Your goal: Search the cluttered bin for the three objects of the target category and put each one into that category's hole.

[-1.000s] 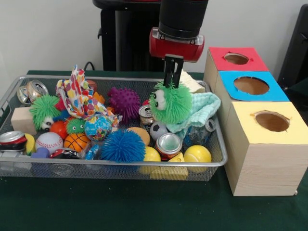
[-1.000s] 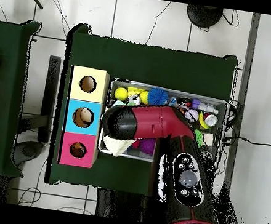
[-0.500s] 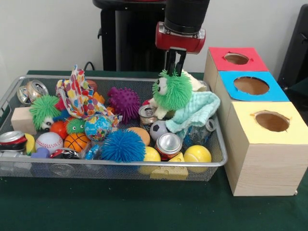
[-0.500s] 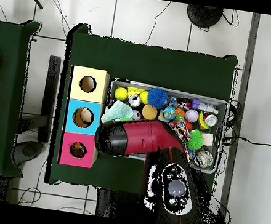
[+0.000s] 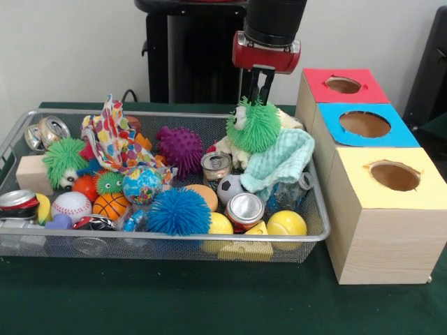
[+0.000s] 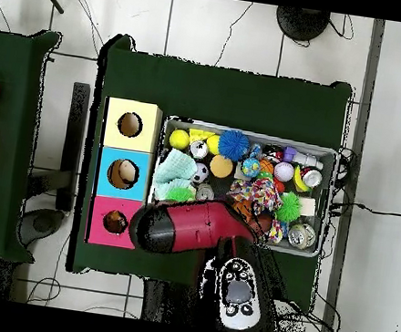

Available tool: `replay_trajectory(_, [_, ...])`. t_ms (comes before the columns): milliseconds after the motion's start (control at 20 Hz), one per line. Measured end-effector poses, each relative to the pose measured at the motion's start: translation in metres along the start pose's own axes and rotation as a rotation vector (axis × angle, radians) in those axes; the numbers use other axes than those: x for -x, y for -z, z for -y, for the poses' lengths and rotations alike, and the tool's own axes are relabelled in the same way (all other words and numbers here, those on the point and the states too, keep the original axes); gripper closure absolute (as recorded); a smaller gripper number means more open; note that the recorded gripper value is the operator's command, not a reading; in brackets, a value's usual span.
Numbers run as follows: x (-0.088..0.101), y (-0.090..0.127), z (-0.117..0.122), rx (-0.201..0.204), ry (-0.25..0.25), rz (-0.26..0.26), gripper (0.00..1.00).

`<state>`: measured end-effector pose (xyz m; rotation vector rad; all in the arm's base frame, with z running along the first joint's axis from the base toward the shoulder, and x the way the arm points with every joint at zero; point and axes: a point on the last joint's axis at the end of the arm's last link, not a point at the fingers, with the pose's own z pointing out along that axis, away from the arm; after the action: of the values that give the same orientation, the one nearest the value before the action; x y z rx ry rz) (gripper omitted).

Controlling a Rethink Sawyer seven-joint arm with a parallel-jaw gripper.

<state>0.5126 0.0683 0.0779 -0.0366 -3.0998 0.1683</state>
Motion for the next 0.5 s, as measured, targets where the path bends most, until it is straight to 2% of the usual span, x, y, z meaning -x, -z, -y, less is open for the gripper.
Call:
replay_trajectory(200, [-0.007, -0.012, -0.005, -0.005, 0.011, 0.032, 1.0])
replay_trajectory(500, [-0.017, -0.025, -0.014, -0.006, 0.014, 0.048, 1.0])
